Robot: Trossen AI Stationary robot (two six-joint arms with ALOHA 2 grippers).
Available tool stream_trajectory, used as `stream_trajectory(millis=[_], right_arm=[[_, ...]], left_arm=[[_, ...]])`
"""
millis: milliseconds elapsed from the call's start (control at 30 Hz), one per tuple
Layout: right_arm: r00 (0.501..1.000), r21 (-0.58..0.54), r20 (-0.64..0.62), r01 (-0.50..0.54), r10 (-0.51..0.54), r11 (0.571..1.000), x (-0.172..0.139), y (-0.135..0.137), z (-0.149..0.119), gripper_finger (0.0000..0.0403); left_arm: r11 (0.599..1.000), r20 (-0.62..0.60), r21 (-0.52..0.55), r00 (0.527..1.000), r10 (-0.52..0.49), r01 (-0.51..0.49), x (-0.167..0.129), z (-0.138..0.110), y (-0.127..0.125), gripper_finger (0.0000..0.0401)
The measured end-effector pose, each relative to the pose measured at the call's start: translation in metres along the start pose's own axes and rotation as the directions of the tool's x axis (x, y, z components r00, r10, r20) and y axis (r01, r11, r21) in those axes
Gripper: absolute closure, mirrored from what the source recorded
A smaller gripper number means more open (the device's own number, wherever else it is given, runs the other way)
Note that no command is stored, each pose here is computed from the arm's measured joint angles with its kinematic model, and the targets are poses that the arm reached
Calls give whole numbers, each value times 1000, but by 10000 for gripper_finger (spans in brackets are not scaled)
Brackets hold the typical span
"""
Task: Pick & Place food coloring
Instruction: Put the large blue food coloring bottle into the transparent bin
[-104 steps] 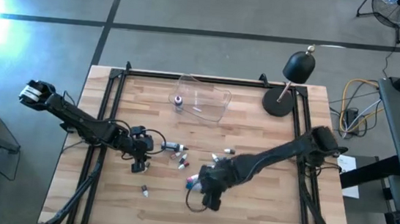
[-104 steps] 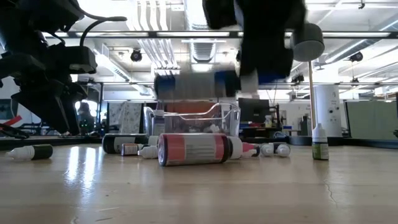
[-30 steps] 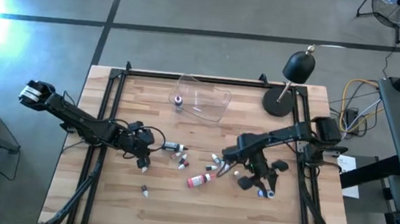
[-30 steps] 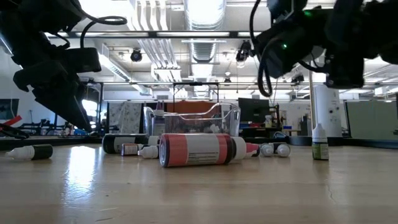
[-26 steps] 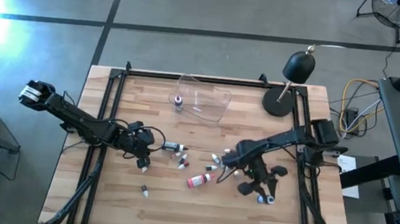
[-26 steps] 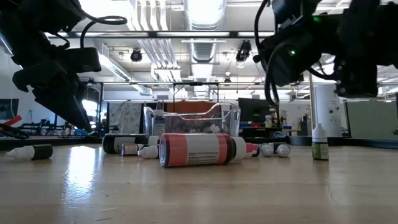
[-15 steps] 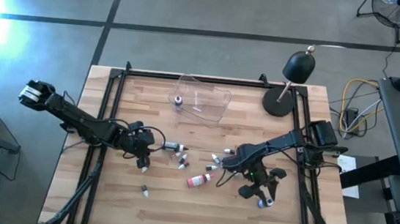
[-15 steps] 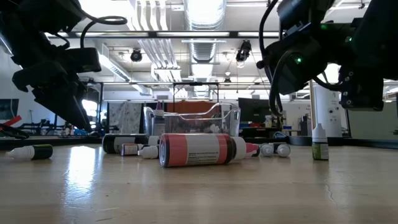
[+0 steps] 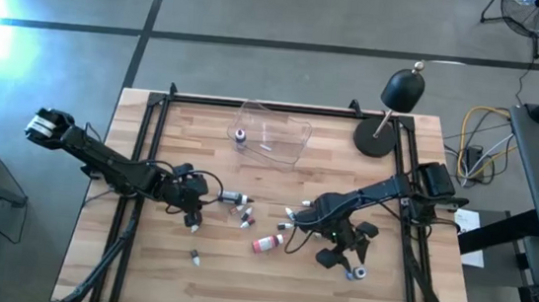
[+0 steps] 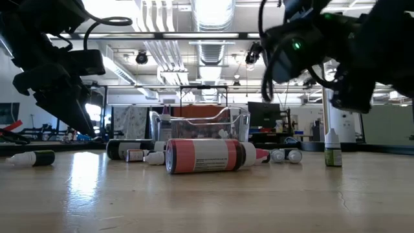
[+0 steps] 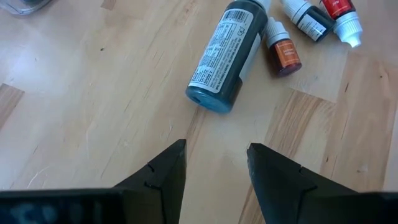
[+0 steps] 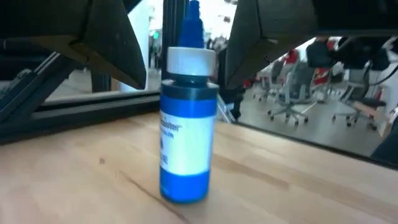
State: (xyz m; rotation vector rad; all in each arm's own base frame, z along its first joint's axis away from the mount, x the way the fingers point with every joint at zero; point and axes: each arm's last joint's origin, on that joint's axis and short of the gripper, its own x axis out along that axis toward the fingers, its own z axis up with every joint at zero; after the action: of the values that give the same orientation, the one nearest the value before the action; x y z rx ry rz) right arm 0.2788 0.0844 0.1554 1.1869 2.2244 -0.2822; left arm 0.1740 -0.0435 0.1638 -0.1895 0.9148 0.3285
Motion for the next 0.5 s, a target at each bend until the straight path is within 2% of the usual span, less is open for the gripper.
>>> stream_trajectory(millis=[167,267,333,433,500], right_arm=[[991,-52,130,23,-16,998,-15,16,-7,171],[963,-108,267,65,-34,992,-26,30,-18,161],[918,-165,393,128,-54,978,-32,38,-29,155],[795,-211,598,273,-97,939,-31,49,-51,152],[734,-213,673,307,-89,928,-27,53,-69,153]], left_arm=[[1000,0,0,1000,0,0,0,0,0,254],[1000,0,0,1000,0,0,0,0,0,254],[1000,1,0,1000,0,0,0,0,0,254],[1000,1,0,1000,-1,1,0,0,0,254],[1000,1,0,1000,-1,1,0,0,0,254]])
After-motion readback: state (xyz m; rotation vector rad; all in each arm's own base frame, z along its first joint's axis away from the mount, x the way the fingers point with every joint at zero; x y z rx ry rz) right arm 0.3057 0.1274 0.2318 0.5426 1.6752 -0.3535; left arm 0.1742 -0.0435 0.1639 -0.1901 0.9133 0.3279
